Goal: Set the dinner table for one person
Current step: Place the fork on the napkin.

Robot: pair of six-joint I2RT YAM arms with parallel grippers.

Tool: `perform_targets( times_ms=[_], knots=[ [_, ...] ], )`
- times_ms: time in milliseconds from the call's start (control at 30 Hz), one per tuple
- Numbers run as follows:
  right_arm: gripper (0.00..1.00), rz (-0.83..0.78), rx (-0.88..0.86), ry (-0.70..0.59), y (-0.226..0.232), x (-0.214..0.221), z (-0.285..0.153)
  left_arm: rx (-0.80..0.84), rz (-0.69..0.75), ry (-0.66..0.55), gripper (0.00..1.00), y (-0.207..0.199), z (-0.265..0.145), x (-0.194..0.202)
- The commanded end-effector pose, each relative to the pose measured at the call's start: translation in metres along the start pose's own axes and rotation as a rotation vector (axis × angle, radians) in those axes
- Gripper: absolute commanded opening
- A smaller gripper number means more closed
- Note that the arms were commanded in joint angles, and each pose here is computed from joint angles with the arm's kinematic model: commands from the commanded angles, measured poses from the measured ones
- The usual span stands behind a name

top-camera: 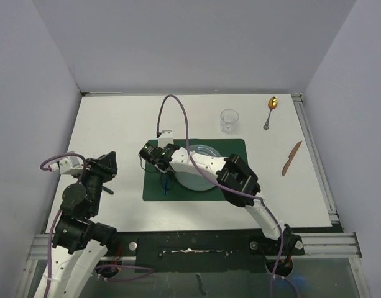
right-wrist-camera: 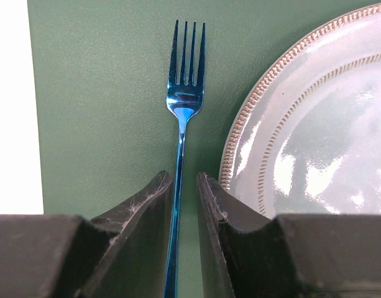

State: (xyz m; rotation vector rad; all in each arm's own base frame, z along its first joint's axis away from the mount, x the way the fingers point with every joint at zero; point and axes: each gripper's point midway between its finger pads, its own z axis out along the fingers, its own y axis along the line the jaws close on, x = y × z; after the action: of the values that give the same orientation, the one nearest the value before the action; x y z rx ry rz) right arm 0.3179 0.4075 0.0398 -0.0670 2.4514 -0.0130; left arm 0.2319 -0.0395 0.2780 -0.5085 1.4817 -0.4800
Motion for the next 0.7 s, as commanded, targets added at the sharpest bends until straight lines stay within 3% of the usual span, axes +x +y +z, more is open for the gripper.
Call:
perform_targets(
  times_ms=[0, 333, 467, 667],
  knots=[
    [0.24, 0.055, -0.061, -0.114, 0.008, -0.049, -0.044, 0.046, -0.027, -0.036, 0.38, -0.013, 0.001, -0.011],
    [0.21, 0.062, -0.066, -0.149, 0.008, -0.059, -0.057, 0.047, -0.026, -0.034, 0.38, -0.013, 0.001, -0.012],
    [0.13, 0.077, -0.017, -0.195, -0.012, -0.071, -0.077, 0.049, -0.015, -0.002, 0.38, -0.015, 0.004, -0.006],
    [0.14, 0.122, 0.070, -0.340, -0.067, -0.107, -0.135, 0.033, 0.036, 0.117, 0.38, -0.020, 0.017, 0.013]
  ],
)
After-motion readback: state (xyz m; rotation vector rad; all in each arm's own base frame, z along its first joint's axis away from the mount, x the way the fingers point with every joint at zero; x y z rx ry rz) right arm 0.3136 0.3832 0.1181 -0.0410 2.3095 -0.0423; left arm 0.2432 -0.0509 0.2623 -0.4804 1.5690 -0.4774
